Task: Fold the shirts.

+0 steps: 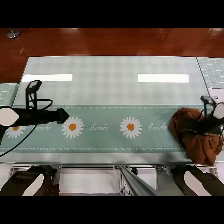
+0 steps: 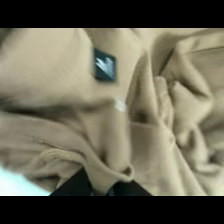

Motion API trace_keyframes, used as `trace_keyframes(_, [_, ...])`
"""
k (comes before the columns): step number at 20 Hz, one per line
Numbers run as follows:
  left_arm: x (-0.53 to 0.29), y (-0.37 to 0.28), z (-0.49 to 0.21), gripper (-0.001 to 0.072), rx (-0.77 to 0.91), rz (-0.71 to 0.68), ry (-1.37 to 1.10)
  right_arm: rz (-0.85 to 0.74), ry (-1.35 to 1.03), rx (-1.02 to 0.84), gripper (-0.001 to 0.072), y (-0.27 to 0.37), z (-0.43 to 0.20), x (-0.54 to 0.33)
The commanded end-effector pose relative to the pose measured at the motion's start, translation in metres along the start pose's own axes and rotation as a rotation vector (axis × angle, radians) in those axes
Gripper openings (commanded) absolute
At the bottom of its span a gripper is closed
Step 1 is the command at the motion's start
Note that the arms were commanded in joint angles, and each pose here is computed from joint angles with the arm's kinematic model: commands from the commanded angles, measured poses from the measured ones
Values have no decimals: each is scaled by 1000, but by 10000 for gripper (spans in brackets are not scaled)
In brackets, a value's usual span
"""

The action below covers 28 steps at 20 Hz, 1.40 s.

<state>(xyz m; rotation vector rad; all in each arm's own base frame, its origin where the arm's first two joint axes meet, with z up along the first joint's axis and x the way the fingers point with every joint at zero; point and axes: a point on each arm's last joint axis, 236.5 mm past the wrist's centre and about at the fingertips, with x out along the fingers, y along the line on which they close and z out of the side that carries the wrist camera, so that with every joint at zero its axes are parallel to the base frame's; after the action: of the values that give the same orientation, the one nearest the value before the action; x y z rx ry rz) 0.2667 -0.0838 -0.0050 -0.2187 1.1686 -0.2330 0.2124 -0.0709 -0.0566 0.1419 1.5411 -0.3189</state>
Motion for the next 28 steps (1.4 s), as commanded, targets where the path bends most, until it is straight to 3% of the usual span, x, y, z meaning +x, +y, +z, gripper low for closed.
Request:
trace_keyframes(1, [-23,26,18,702,62,97,-24,54,-257,-16,28,4,71,-94])
trace_keyframes(6, [-63,8,24,701,57,49,-130,234,-804,-38,28,22,121,-312])
trace_keyframes(12, [-64,-20,5,701,-15,-79,-150,491,-1224,-253,27,70,79,-491])
trace_keyframes(16, [-57,-18,9,701,-33,-82,-177,647,-1342,-421,27,103,34,-546])
trace_keyframes(20, [-58,-15,25,701,-38,-74,-239,882,-1221,-561,27,147,11,-540])
trace_keyframes(23, [-56,-14,29,701,-42,-71,-248,922,-985,-621,28,186,18,-473])
trace_keyframes(28, [-48,-7,34,701,-45,-52,-246,922,-627,-676,27,323,1,-308])
